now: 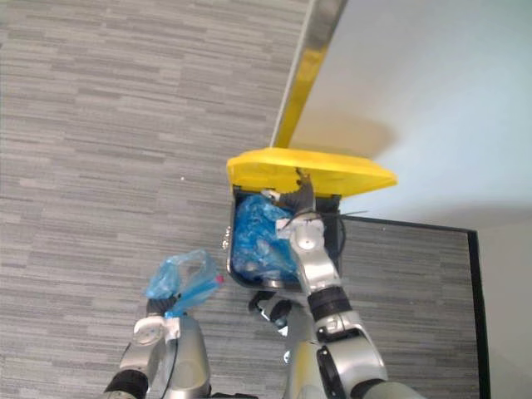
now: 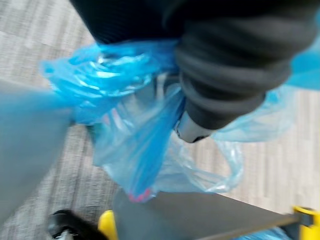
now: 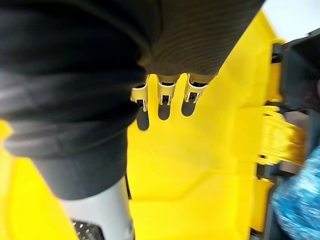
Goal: Gather rubbish on tea table into small bin, then transfer packed bag to large trash can.
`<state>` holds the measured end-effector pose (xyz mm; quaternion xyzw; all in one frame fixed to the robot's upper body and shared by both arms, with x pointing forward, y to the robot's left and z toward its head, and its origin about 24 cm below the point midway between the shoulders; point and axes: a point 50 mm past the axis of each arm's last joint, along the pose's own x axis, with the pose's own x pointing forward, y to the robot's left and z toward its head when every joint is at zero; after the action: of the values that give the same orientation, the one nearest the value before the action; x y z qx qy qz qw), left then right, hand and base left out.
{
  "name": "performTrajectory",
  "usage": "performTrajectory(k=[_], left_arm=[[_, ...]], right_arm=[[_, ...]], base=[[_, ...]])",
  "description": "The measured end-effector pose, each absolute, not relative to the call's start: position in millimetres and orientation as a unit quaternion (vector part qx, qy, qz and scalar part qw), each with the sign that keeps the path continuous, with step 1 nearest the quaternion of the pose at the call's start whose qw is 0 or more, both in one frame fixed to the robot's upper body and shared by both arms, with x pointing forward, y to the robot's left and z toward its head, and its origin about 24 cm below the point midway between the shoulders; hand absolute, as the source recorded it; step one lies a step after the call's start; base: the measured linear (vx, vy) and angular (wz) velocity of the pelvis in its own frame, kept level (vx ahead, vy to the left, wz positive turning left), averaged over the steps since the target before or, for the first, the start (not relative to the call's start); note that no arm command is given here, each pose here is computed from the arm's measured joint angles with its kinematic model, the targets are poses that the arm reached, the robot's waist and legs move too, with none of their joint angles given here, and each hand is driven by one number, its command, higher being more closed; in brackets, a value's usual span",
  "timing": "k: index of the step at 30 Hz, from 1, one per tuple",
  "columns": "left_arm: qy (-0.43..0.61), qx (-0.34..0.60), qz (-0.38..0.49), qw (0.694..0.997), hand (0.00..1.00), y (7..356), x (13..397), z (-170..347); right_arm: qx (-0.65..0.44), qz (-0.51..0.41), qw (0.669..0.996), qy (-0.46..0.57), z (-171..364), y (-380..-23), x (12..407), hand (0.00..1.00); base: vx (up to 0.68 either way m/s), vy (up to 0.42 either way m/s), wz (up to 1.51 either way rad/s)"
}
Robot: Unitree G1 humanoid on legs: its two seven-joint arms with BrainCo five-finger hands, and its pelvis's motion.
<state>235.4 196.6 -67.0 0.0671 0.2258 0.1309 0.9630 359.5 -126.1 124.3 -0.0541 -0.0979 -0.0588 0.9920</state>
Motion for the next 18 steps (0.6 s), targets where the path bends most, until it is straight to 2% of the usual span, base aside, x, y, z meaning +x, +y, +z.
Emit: performTrajectory(k=[4,9,14,18], left_arm=[[0.141,0.084,0.093,0.982,1.00,187.2,251.4,-35.3],[0.047,0.043,0.040,0.997,1.00,165.5,262.1,2.7],[-0.020,-0.001,-0.011,1.000,1.00,143.9,267.0,34.3],[-0.120,-0.015,-0.072,0.990,1.00,121.5,271.9,77.7]], right_arm=[[-0.075,-0.080,0.987,-0.114,137.9,-146.9,365.2,0.00],[-0.103,-0.120,0.981,-0.111,147.4,-174.4,374.5,0.00],[-0.114,-0.137,0.980,-0.090,142.1,-186.9,378.0,0.00],[-0.102,-0.153,0.979,-0.089,146.0,-194.7,380.1,0.00]], base=[[-0.03,-0.028,0.07],[-0.04,-0.081,0.14],[-0.11,-0.025,0.10],[-0.13,0.005,0.15]])
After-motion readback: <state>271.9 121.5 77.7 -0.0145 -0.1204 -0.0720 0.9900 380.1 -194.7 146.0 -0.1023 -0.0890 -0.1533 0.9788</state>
